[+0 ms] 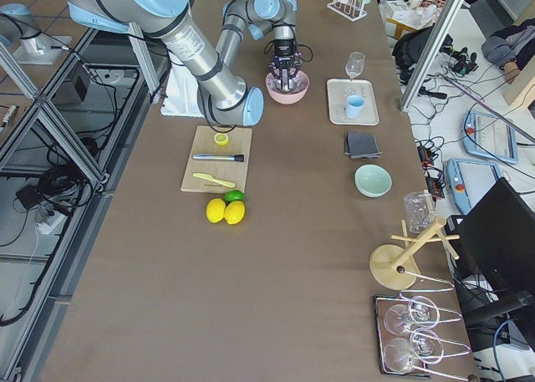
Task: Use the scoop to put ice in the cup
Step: 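Dip the scoop into the ice cubes and lift a scoopful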
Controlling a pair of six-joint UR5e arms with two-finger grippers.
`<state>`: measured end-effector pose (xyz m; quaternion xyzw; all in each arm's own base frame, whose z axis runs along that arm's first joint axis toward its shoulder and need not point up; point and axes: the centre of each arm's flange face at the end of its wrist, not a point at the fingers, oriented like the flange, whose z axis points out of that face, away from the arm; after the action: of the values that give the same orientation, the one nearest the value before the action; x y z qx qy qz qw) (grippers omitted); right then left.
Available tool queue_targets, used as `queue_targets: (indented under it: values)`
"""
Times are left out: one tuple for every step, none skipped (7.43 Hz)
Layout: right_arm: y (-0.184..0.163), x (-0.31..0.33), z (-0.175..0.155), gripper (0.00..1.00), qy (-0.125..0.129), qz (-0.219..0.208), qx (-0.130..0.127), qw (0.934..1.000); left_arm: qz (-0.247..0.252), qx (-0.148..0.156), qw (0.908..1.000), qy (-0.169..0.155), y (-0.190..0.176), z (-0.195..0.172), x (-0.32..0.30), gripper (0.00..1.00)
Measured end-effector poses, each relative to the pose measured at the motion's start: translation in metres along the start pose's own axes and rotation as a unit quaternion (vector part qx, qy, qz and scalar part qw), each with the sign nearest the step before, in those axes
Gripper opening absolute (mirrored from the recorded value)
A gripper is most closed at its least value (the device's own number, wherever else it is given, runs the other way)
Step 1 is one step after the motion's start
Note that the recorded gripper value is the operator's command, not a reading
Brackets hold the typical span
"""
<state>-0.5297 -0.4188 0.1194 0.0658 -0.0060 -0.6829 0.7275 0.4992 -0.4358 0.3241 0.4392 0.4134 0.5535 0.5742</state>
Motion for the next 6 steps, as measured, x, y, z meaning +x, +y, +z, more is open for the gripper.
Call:
queue_targets:
  values:
    - [-0.001, 0.0, 0.006, 0.0, 0.004, 0.0, 0.008, 1.0, 0.0, 0.0, 1.0, 0.0, 0.0, 0.0, 0.0, 0.99]
    - [0.001, -0.002, 0.015, 0.0, 0.009, 0.0, 0.021, 0.9997, 0.0, 0.0, 1.0, 0.0, 0.0, 0.0, 0.0, 0.99]
    - [0.006, -0.005, 0.024, 0.0, 0.014, 0.001, 0.037, 0.9992, 0.0, 0.001, 1.0, 0.0, 0.0, 0.0, 0.0, 0.99]
    - [0.01, -0.007, 0.03, 0.0, 0.019, 0.001, 0.051, 0.9985, 0.0, 0.001, 1.0, 0.0, 0.0, 0.0, 0.0, 0.99]
    - [0.011, -0.007, 0.033, 0.0, 0.022, 0.001, 0.061, 0.9979, 0.0, 0.0, 1.0, 0.001, 0.0, 0.0, 0.001, 0.99]
    - [0.009, -0.007, 0.035, 0.0, 0.024, 0.002, 0.069, 0.9973, 0.0, 0.0, 1.0, 0.001, 0.0, 0.0, 0.001, 0.99]
